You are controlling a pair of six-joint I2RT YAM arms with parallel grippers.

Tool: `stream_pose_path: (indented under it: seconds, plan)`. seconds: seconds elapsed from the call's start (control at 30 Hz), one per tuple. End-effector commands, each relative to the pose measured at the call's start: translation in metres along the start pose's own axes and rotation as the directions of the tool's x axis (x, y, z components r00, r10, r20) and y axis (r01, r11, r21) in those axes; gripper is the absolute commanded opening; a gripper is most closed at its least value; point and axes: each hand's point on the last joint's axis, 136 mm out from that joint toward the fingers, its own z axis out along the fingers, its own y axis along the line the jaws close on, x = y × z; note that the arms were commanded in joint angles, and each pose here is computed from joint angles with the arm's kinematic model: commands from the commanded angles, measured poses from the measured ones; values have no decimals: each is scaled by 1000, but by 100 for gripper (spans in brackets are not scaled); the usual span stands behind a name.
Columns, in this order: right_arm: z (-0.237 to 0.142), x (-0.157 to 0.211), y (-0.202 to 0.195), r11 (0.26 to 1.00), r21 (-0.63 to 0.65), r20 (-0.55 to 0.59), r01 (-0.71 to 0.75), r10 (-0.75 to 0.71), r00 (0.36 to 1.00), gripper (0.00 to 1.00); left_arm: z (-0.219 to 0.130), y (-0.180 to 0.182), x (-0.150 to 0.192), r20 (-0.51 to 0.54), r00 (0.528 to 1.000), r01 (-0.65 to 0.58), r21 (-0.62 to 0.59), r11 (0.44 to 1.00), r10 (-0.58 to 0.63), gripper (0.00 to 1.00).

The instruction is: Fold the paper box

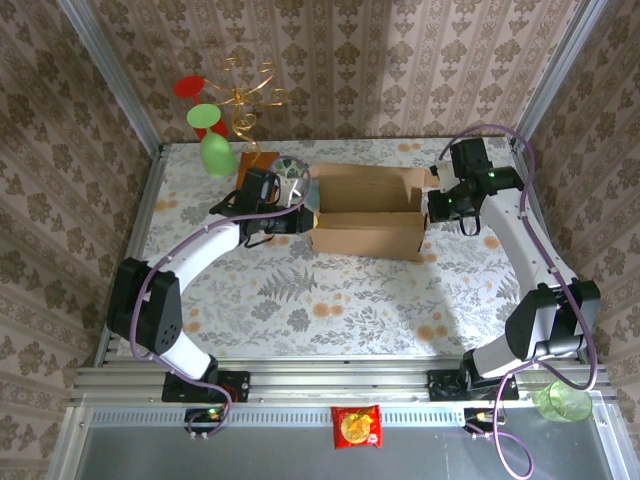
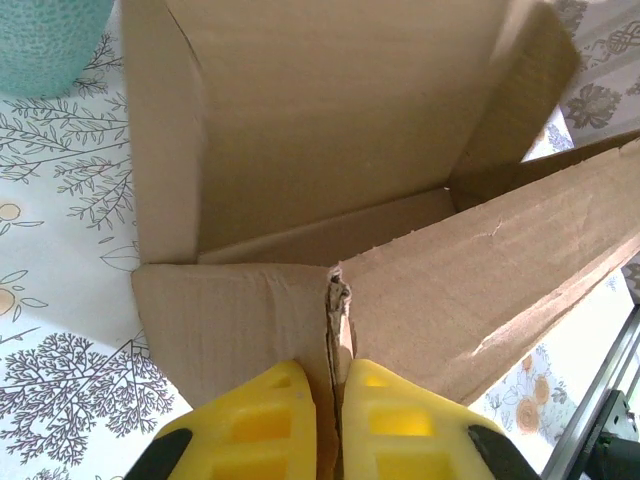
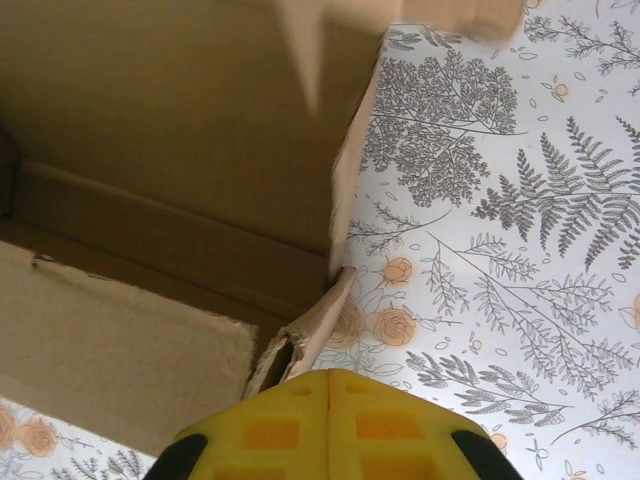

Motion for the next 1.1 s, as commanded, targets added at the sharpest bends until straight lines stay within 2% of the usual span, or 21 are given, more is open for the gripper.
stream_pose_path:
  seconds: [0.0, 0.2, 0.3, 0.43, 0.57, 0.67, 0.8, 0.93, 1.07]
  plan:
    - [-12, -7, 3, 999, 19, 36, 29, -29, 999, 2, -1, -6, -15, 26, 1000, -16, 22, 1000, 15, 4]
    - [-10, 5, 1, 997, 60, 21, 38, -40, 999, 0, 1, -5, -13, 27, 1000, -3, 26, 1000, 3, 5]
    - [-22, -2, -12, 994, 104, 90, -40, 31, 995, 0, 1, -5, -13, 25, 1000, -4, 21, 1000, 3, 5]
    - [-31, -22, -30, 977, 37, 148, -211, 203, 968, 18, 1, -4, -13, 24, 1000, -5, 15, 1000, 5, 5]
    - [-23, -49, -43, 958, -37, 154, -286, 288, 945, 33, 2, -4, -13, 22, 1000, -4, 12, 1000, 4, 5]
    - [2, -63, -52, 961, -51, 100, -272, 276, 956, 36, 3, -3, -13, 22, 1000, -4, 9, 1000, 4, 5]
    - [32, -83, -57, 981, -72, 69, -179, 184, 980, 41, 3, -2, -13, 19, 1000, -5, 0, 1000, 5, 5]
    - [66, -96, -63, 985, -93, 30, -147, 151, 988, 43, 5, 0, -13, 18, 1000, -3, -4, 1000, 3, 5]
    - [75, -114, -66, 987, -100, 71, -123, 130, 989, 43, 6, 0, -14, 13, 1000, -5, -7, 1000, 5, 5]
